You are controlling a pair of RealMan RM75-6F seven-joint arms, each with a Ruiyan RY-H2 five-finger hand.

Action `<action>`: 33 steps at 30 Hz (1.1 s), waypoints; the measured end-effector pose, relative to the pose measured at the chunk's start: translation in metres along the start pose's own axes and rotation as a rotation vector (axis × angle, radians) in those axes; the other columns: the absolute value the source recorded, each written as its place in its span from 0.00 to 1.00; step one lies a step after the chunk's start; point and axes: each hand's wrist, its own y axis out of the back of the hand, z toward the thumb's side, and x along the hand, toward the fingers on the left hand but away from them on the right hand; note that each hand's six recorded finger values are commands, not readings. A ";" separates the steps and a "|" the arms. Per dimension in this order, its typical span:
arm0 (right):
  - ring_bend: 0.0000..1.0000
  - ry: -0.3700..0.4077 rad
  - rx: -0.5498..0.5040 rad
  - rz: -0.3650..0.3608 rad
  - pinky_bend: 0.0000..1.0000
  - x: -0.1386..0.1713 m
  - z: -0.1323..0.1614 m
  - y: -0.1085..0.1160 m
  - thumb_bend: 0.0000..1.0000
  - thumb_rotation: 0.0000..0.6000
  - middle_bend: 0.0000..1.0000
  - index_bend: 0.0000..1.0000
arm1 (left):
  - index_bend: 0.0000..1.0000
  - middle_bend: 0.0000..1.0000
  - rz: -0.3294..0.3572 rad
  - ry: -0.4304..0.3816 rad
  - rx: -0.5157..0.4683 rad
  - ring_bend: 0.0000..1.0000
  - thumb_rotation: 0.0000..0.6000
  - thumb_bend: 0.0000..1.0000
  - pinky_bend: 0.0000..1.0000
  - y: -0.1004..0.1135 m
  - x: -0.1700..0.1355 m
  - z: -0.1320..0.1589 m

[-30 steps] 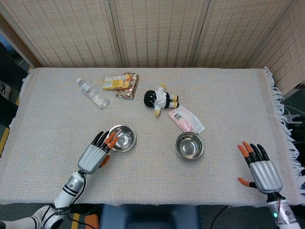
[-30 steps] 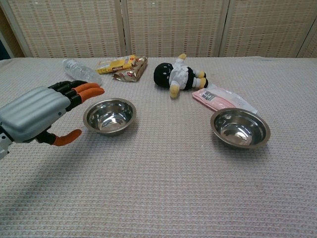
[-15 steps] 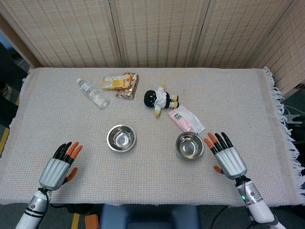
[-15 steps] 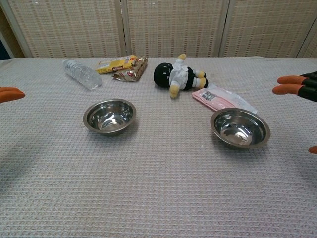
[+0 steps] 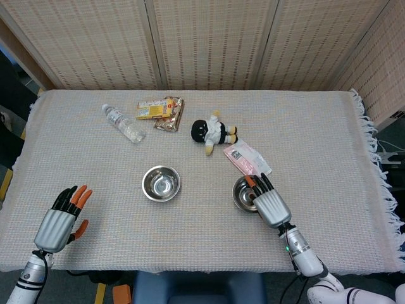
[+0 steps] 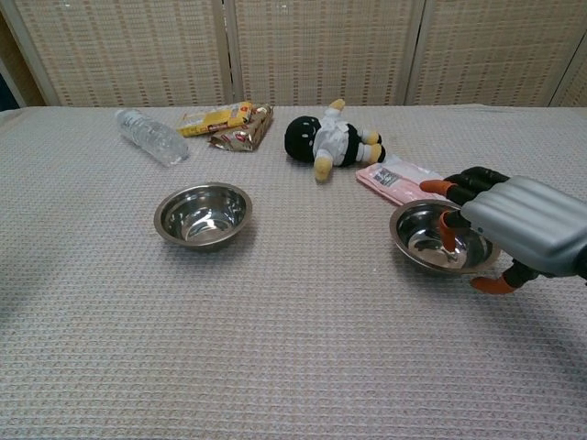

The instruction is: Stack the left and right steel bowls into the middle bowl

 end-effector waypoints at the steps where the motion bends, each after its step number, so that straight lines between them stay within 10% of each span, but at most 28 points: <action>1: 0.00 0.002 0.000 0.003 0.00 -0.001 0.001 -0.002 0.25 1.00 0.00 0.54 | 0.00 0.00 -0.001 0.000 0.001 0.00 1.00 0.40 0.10 0.000 0.000 0.000; 10: 0.00 0.028 -0.029 -0.028 0.00 -0.006 0.011 0.001 0.47 1.00 0.00 0.69 | 0.00 0.00 0.006 0.006 0.009 0.00 1.00 0.40 0.10 0.001 0.002 -0.002; 19: 0.00 0.098 -0.091 -0.126 0.00 -0.017 0.038 0.048 0.47 1.00 0.00 0.67 | 0.00 0.00 0.027 0.020 -0.008 0.00 1.00 0.40 0.10 0.007 0.004 -0.005; 33: 0.00 0.207 -0.122 -0.179 0.00 -0.119 0.138 0.117 0.47 1.00 0.00 0.62 | 0.00 0.00 0.040 0.047 -0.035 0.00 1.00 0.40 0.10 0.017 0.002 -0.015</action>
